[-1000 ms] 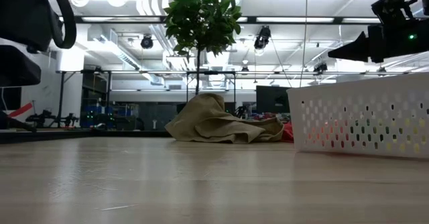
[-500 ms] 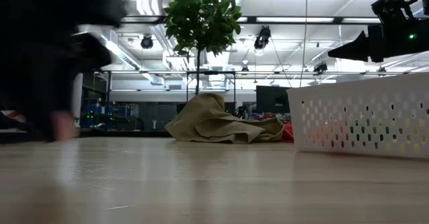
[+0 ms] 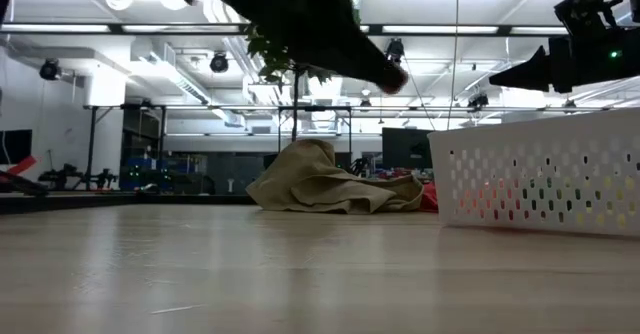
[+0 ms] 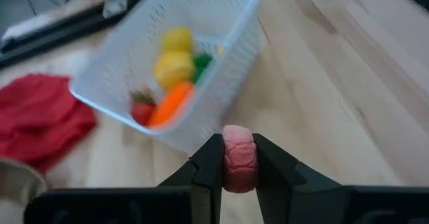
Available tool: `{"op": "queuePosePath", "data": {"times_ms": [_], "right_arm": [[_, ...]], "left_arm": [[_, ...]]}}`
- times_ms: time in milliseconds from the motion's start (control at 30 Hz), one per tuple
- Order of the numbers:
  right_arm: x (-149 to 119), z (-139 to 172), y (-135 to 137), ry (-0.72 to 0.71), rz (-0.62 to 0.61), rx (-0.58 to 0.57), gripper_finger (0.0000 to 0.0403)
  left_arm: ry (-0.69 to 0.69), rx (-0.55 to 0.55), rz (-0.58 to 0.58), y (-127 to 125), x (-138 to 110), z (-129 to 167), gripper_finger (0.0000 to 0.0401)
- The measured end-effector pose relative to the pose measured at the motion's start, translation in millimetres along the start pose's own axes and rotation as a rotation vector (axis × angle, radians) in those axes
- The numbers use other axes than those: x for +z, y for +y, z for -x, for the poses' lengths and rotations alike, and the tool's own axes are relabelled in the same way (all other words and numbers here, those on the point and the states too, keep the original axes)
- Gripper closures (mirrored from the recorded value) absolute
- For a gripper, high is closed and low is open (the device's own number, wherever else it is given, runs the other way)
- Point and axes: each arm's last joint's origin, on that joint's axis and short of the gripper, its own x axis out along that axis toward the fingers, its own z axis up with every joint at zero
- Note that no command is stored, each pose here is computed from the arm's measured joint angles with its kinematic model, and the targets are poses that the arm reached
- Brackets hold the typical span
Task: Pick and placing Produce into tupperware
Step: Put the small peach into the white bin
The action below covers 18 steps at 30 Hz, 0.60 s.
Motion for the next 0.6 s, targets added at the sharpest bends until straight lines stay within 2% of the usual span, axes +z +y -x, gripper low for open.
{"op": "queuePosePath", "data": {"times_ms": [133,233,367,600], "right_arm": [[0.0,0.0,0.0,0.0,0.01,0.0,0.0394],[0.0,0.0,0.0,0.001,0.012,-0.002,0.0394],[-0.1,0.0,-0.6,0.005,0.018,-0.02,0.0394],[0.5,0.1,-1.0,0.004,0.023,-0.029,0.0394]], "left_arm": [[-0.063,-0.017,0.055,35.7,-1.5,-11.4,0.0356],[-0.078,0.003,0.062,50.1,-5.8,-20.9,0.0356],[-0.173,-0.004,0.027,57.3,2.0,-30.5,0.0356],[-0.196,-0.029,-0.034,58.3,16.5,-57.7,0.0356]]}}
